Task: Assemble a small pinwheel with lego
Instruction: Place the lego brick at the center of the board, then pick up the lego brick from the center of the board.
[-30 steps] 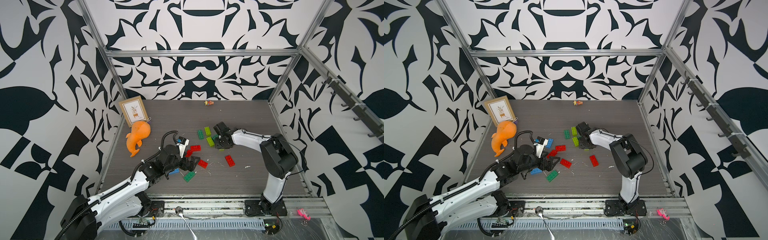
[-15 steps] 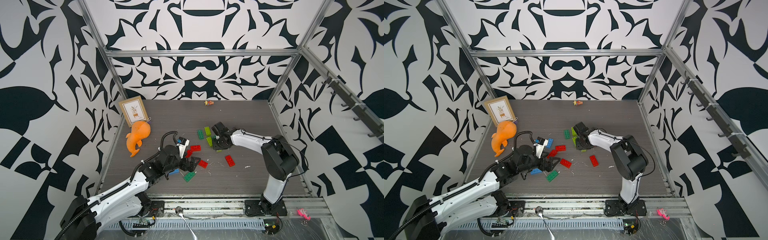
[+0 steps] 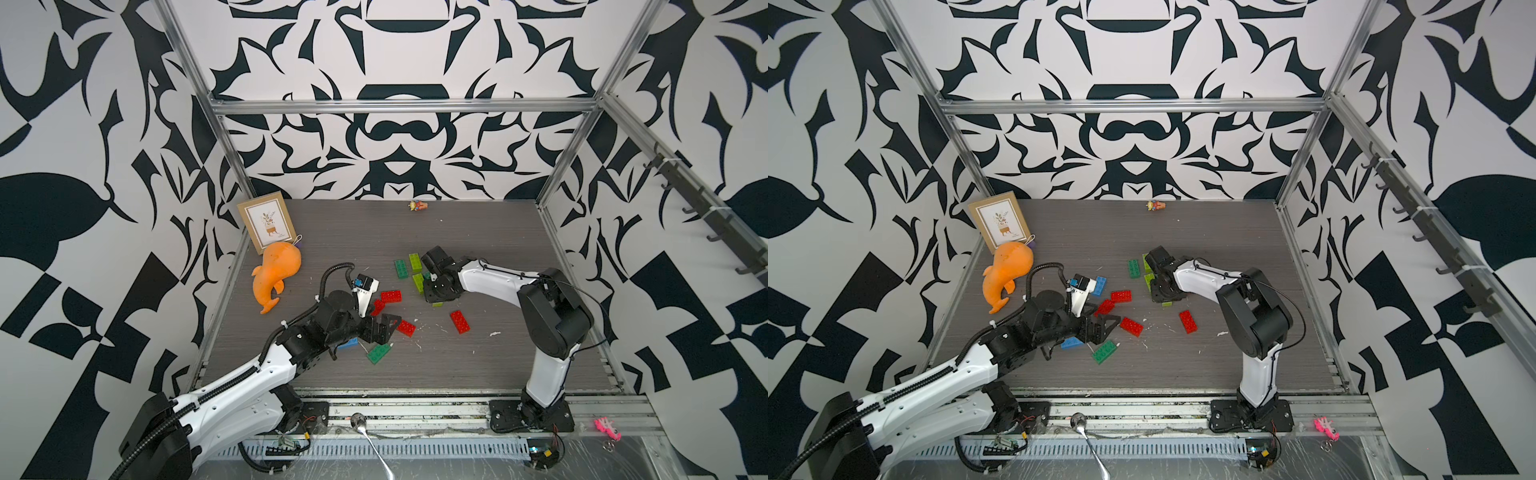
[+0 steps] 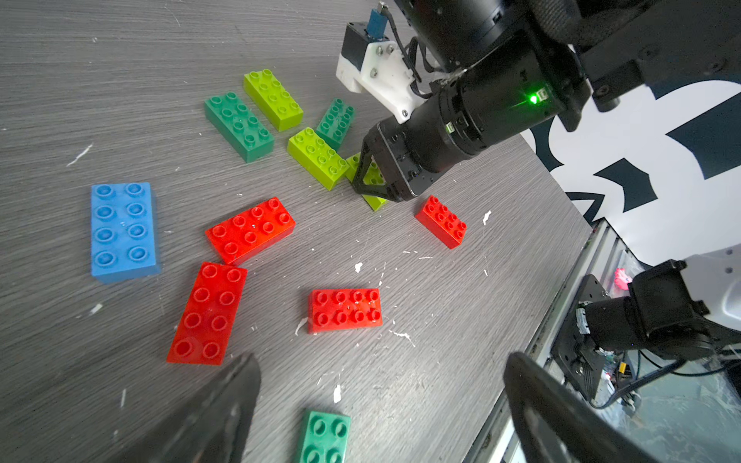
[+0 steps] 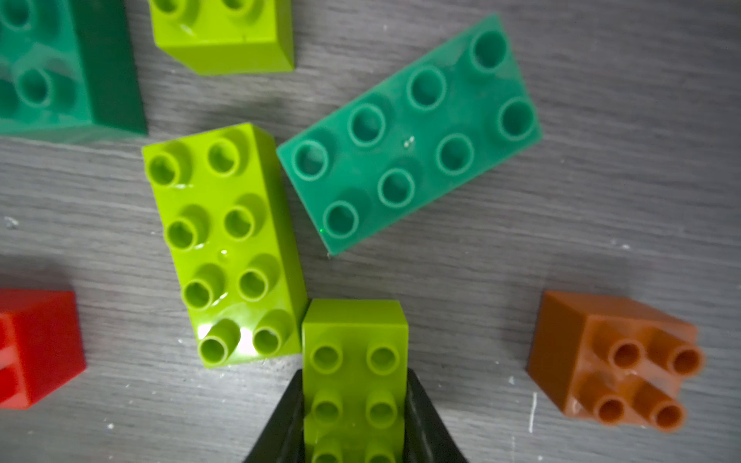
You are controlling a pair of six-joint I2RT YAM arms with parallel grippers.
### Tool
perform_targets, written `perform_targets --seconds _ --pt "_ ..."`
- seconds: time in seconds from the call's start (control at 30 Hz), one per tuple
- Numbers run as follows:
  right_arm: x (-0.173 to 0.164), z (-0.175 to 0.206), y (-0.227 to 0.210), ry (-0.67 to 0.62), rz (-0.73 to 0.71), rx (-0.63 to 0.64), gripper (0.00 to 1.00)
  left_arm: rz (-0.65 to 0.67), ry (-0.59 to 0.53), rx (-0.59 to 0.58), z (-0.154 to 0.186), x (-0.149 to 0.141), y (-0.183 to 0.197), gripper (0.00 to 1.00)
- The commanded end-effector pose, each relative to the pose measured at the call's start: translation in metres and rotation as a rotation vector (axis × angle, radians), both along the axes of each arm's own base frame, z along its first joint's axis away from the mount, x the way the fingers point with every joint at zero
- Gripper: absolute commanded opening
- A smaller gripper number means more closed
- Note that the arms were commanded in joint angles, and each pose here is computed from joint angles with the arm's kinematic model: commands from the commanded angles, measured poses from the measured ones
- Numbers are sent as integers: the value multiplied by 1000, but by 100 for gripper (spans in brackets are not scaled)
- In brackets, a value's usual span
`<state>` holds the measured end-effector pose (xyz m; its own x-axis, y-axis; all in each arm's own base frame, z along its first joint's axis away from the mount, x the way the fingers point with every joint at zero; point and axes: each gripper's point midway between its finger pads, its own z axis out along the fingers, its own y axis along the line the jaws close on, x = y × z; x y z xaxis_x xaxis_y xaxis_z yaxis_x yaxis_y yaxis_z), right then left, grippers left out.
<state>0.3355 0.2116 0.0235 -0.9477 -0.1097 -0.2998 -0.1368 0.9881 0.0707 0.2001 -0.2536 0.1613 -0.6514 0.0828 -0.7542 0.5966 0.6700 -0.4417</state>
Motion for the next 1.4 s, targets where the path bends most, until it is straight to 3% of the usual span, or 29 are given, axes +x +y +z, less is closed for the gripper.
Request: perform_targets --seconds 0.0,0.13,0.4,0.77,1.13,1.37 --pt "0 17 4 -16 9 18 45 -13 -19 -17 4 -3 0 99" --pt "-3 31 6 -20 38 31 55 -10 -25 -22 6 -3 1 99" --pt "1 66 25 -79 100 95 56 -14 -31 -33 9 -5 1 99" --pt "26 53 52 -46 147 110 55 -38 -33 -46 10 -8 -1 99" --pt "38 32 52 -24 142 53 55 -41 -39 -51 12 -9 -1 99" --pt "43 24 51 -22 144 22 50 -45 -39 -53 12 -9 -2 99"
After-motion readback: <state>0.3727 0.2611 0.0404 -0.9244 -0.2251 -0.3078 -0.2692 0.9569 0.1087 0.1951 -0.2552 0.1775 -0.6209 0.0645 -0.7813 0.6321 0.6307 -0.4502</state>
